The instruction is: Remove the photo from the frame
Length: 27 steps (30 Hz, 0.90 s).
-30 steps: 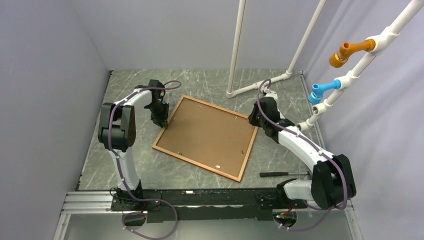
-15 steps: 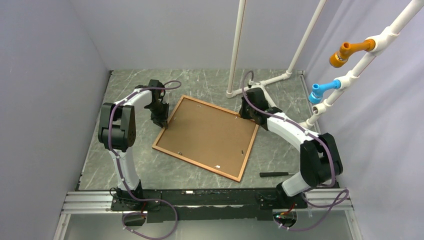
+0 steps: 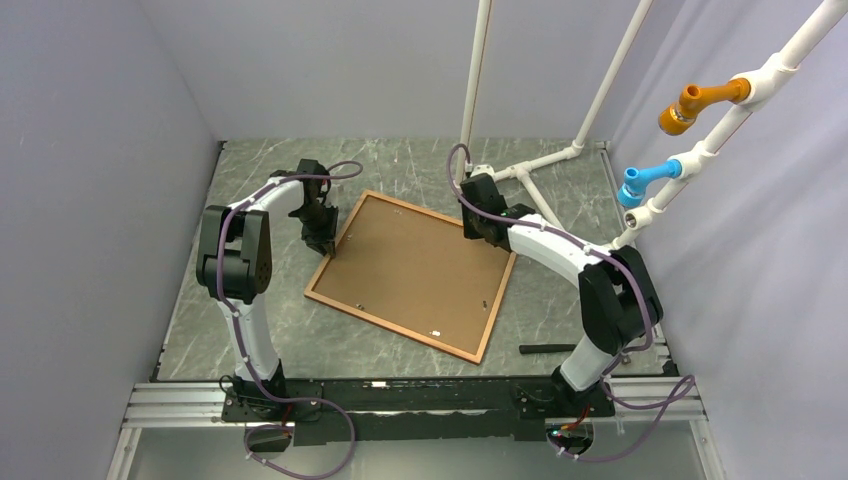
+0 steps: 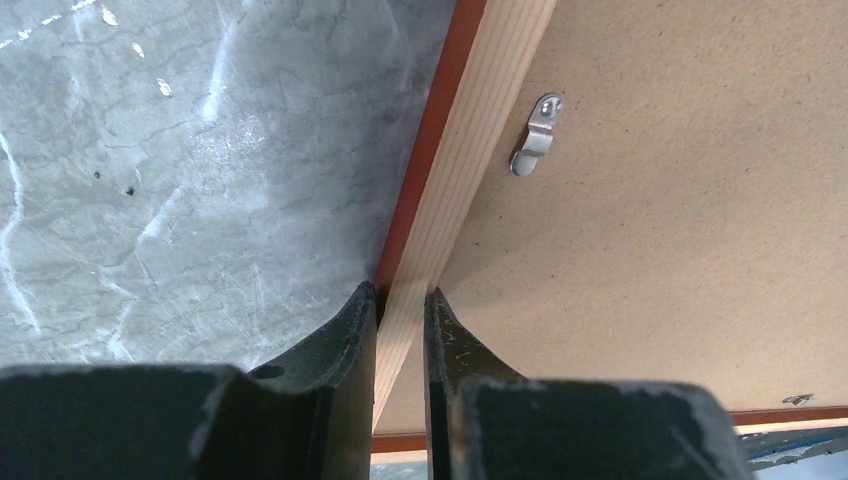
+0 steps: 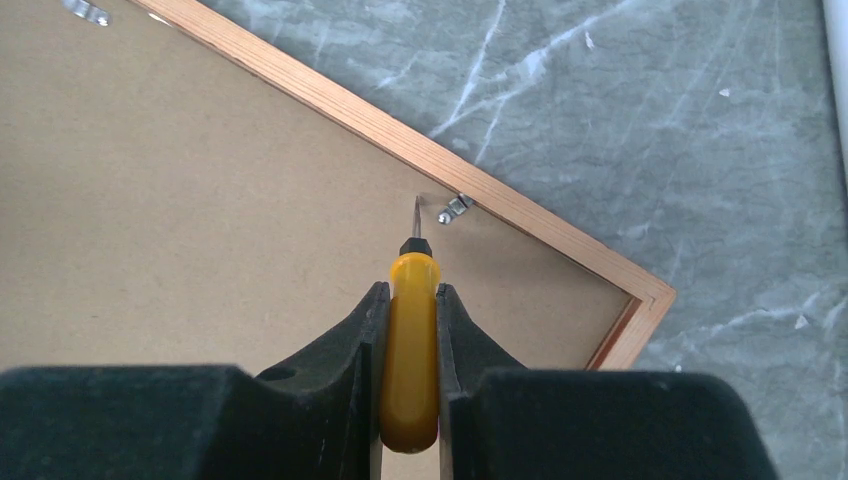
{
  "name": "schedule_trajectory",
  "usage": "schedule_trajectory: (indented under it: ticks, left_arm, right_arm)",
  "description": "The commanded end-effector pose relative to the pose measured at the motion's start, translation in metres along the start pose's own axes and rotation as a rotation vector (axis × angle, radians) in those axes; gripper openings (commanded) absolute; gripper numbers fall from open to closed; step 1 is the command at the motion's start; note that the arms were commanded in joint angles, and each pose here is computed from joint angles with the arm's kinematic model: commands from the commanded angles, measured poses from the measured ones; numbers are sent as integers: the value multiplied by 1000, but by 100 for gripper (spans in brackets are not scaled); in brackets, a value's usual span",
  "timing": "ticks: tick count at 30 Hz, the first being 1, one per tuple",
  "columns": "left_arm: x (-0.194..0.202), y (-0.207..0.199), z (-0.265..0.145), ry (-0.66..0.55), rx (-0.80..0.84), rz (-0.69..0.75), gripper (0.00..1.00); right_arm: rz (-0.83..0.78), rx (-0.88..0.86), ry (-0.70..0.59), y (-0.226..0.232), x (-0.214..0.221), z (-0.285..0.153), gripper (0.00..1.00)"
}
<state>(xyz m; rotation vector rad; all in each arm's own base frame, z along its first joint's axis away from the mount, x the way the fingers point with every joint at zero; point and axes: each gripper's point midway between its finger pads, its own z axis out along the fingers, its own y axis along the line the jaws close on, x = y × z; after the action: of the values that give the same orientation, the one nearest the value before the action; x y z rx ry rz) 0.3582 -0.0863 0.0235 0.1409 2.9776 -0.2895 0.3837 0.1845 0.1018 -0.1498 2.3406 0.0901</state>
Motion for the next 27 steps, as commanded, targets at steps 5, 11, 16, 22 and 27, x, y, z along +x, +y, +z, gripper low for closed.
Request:
schedule_trajectory:
  ticks: [5, 11, 16, 22, 27]
  left_arm:
    - [-2, 10, 11, 7, -54, -18, 0]
    - [-2, 10, 11, 9, -55, -17, 0]
    - [-2, 11, 11, 11, -60, -19, 0]
    - [0, 13, 12, 17, -69, -21, 0]
    - [-1, 14, 12, 16, -77, -25, 0]
  right_arm:
    - [-35, 99, -33, -15, -12, 3, 0]
    - [-45, 121, -21, -18, -9, 7, 0]
    - [-40, 176, 37, -26, 2, 9, 0]
    - [-55, 242, 126, -28, 20, -3, 0]
    - [-78, 306, 191, -36, 29, -7, 0]
